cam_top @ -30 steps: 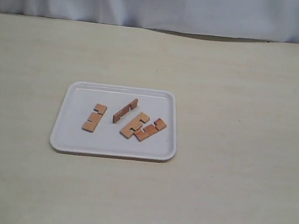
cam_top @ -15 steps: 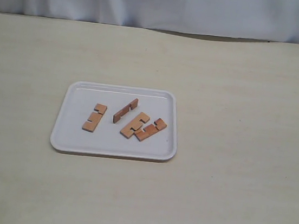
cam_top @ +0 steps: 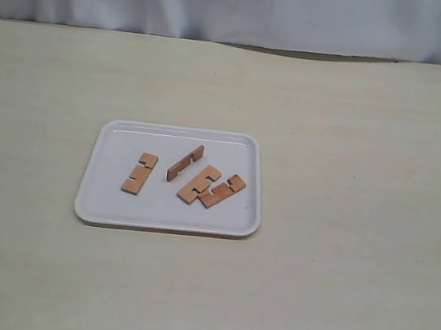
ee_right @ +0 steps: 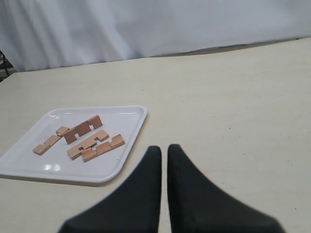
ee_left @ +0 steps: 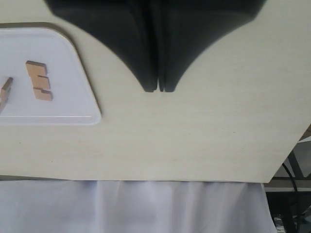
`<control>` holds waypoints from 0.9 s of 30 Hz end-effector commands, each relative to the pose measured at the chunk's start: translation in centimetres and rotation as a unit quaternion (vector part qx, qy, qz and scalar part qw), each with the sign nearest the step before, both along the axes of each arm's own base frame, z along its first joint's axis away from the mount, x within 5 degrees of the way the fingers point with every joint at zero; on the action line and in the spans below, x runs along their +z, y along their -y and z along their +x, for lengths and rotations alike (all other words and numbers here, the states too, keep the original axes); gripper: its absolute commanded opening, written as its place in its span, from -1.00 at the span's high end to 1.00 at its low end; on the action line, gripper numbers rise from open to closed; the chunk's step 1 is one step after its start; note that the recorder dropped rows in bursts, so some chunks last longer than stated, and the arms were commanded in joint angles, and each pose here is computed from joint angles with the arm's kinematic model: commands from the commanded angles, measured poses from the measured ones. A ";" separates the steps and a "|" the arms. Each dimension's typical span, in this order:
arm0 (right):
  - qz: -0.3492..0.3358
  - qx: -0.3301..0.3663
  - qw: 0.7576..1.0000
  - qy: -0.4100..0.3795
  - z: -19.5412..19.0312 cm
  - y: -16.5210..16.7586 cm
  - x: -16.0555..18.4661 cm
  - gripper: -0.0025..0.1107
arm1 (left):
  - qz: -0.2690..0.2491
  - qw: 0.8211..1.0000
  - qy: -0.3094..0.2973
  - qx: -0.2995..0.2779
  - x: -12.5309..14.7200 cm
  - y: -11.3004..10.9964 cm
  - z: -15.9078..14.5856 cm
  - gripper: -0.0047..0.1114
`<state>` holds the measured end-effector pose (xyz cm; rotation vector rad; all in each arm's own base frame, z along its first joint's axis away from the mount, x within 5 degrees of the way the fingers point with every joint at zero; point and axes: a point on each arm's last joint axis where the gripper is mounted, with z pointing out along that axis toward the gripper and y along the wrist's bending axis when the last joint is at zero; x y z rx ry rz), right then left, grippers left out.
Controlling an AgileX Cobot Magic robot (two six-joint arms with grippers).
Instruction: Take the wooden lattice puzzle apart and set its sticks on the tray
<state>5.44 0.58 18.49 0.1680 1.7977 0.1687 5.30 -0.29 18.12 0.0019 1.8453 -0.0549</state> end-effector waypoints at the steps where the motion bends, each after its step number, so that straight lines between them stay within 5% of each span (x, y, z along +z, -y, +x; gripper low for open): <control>1: -0.004 0.001 1.000 0.001 0.0 0.0 0.0 0.88 | -0.002 1.000 0.001 -0.002 0.0 0.0 0.0 0.92; 27: -0.004 0.001 1.000 0.001 0.0 0.0 0.0 0.88 | -0.003 0.999 0.001 -0.037 0.0 0.4 0.0 0.92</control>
